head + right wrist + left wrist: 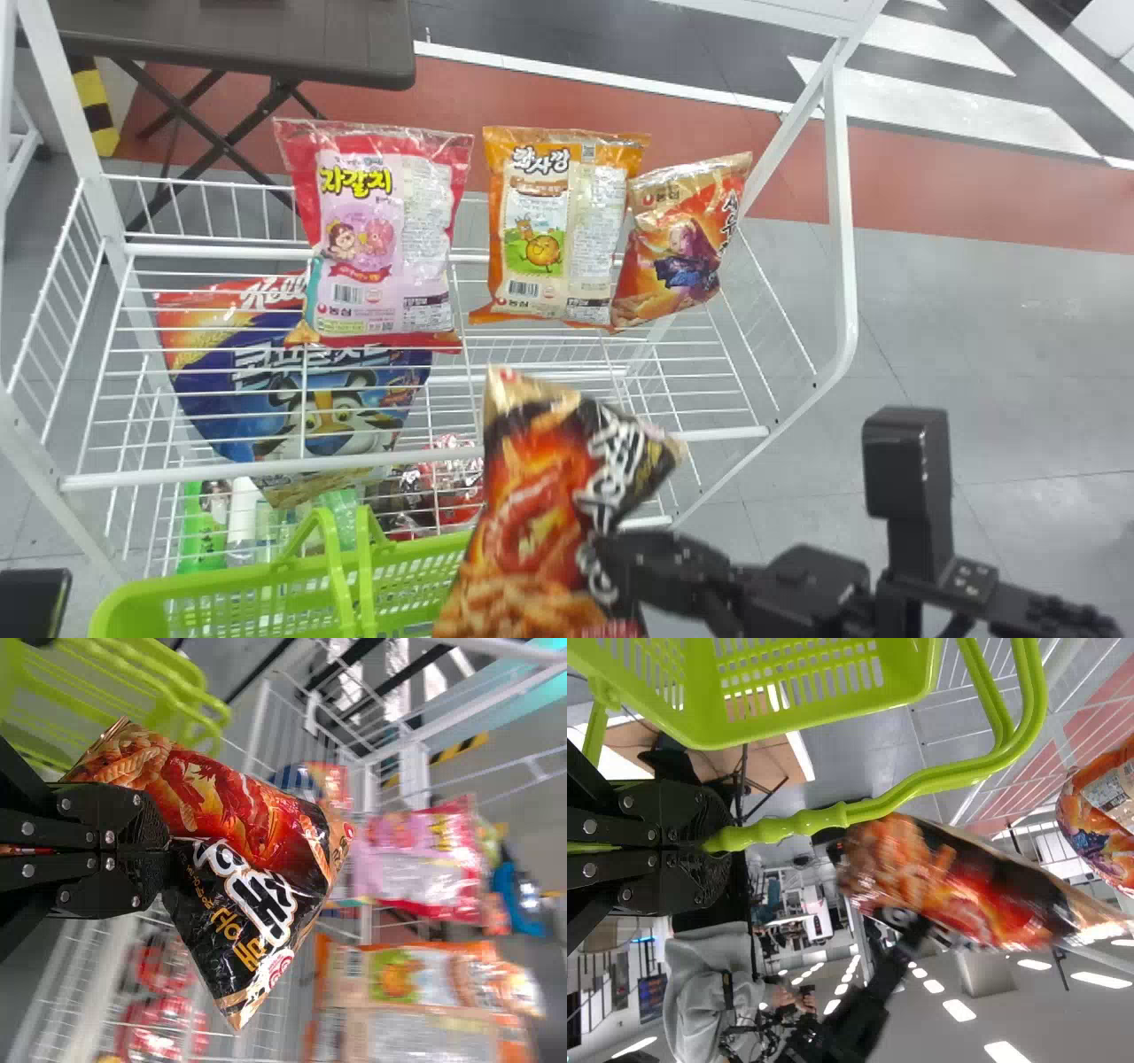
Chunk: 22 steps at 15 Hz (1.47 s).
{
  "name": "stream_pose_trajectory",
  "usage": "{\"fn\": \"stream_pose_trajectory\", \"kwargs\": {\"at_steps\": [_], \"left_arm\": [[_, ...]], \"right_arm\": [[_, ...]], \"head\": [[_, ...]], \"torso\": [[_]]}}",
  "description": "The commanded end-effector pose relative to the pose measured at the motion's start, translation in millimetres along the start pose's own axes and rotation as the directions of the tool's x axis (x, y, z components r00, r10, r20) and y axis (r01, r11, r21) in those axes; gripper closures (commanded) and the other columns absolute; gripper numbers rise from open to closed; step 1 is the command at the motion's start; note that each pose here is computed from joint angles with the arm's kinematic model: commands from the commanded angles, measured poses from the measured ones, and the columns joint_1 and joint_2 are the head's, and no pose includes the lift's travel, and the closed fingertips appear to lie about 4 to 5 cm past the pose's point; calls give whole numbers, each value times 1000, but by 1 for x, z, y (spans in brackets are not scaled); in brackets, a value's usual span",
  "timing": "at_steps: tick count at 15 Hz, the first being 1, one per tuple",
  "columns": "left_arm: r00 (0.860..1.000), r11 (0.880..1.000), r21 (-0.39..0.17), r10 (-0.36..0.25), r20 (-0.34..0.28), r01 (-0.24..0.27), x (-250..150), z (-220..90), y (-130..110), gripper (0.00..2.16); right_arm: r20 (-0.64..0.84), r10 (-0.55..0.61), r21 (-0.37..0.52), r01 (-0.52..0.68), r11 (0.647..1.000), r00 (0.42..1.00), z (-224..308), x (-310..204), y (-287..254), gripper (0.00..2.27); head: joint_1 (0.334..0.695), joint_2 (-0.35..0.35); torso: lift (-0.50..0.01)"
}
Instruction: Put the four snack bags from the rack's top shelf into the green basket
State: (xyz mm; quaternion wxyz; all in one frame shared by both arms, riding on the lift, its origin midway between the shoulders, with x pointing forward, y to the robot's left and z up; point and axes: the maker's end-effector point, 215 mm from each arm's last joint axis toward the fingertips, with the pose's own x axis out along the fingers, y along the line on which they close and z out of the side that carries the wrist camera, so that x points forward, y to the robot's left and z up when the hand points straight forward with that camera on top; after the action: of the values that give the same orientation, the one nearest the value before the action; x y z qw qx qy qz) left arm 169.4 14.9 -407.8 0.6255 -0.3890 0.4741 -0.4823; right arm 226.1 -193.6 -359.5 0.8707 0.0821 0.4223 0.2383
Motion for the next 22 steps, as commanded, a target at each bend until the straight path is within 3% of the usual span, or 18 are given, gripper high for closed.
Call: {"fn": "stream_pose_trajectory", "kwargs": {"at_steps": [1, 5, 7, 8, 9, 10, 11, 15, 18, 20, 22], "left_arm": [[1000, 1000, 3, -6, -4, 6, 2, -1, -3, 2145], [1000, 1000, 12, -15, -15, 16, 8, -3, -8, 2145], [1000, 1000, 13, -17, -22, 17, 11, -5, -9, 2145], [1000, 1000, 13, -19, -24, 20, 12, -6, -10, 2145], [1000, 1000, 13, -20, -23, 21, 12, -5, -11, 2145], [1000, 1000, 12, -19, -25, 20, 12, -6, -10, 2145], [1000, 1000, 12, -20, -24, 20, 11, -6, -10, 2145], [1000, 1000, 13, -22, -22, 22, 11, -5, -10, 2145], [999, 999, 13, -29, -26, 30, 13, -7, -12, 2145], [999, 1000, 13, -27, -33, 27, 15, -9, -12, 2145], [999, 1000, 16, -24, -41, 24, 17, -10, -11, 2145]], "right_arm": [[-88, 23, 52, -19, 998, 996, -35, 10, 2, 2132], [-216, 129, 43, -123, 992, 968, -88, 56, 34, 2128], [-252, 124, -20, -134, 991, 960, -104, 81, 46, 2125], [-277, 137, -15, -147, 989, 951, -112, 89, 52, 1959], [-279, 137, -20, -148, 989, 951, -111, 92, 52, 1295], [-267, 132, -33, -146, 989, 954, -107, 94, 51, 181], [-261, 132, -39, -147, 988, 956, -104, 93, 49, -2], [-157, 120, -81, -134, 988, 980, -65, 85, 35, 49], [137, 51, -181, -25, 983, 989, 30, 107, 9, 46], [312, 54, -228, 20, 974, 948, 92, 133, 7, 56], [476, 38, -273, 107, 956, 878, 147, 155, 13, 66]], "head": [[695, -350], [695, -350], [695, -350], [695, -350], [695, -350], [695, -350], [695, -350], [695, -350], [695, -350], [695, -350], [695, -307]], "torso": [[0], [0], [0], [0], [0], [0], [0], [0], [0], [0], [0]]}}
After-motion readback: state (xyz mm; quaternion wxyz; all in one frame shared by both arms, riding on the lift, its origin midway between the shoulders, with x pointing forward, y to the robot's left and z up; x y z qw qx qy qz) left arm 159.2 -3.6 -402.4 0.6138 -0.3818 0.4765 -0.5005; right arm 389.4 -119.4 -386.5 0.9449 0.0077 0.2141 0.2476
